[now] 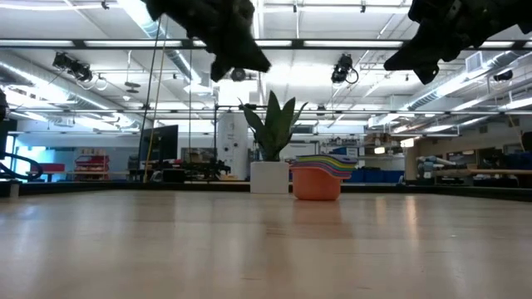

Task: Nest measuring cups in basket
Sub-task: Put the nested measuring cups into the transparent bin

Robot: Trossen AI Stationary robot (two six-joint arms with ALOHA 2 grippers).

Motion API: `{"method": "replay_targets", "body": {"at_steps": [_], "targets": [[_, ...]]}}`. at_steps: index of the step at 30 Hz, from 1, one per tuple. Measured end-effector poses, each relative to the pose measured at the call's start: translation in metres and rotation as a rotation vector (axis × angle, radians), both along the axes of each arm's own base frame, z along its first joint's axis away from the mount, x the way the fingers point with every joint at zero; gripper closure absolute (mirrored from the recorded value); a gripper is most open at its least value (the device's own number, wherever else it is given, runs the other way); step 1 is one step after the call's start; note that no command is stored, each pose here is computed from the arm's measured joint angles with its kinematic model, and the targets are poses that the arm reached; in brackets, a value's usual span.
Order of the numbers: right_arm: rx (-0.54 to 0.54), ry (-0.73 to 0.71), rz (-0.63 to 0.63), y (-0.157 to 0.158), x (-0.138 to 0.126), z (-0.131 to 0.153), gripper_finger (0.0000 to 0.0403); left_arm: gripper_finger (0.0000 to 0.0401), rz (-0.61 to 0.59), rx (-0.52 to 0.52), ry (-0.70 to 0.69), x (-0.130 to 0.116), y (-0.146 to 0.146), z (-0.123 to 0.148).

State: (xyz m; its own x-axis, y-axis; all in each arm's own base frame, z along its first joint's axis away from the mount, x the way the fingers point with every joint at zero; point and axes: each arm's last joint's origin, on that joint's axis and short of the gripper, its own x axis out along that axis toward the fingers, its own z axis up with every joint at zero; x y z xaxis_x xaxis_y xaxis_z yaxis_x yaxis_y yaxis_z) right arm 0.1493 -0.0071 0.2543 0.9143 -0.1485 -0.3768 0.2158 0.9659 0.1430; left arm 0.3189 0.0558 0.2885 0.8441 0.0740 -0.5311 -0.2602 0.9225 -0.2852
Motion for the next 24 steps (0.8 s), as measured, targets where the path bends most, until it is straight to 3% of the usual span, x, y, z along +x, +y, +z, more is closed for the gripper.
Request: {"method": "replay_targets", "body": {"at_steps": [5,17,24], "targets": [[0.000,0.000,0.000,0.000,0.000,0.000,0.0391,0.0395,-0.011,0.030,0.021,-0.027,-0.008,0.009],[0.000,-0.016,0.000,0.000,0.001,0.001,0.0391,0.0388,0.015,0.061,-0.186,-0.125,-0.025,-0.012],[-0.001,-0.036,0.000,0.000,0.001,0.003,0.0391,0.0388,0.030,0.083,-0.267,-0.160,-0.030,-0.024]]}}
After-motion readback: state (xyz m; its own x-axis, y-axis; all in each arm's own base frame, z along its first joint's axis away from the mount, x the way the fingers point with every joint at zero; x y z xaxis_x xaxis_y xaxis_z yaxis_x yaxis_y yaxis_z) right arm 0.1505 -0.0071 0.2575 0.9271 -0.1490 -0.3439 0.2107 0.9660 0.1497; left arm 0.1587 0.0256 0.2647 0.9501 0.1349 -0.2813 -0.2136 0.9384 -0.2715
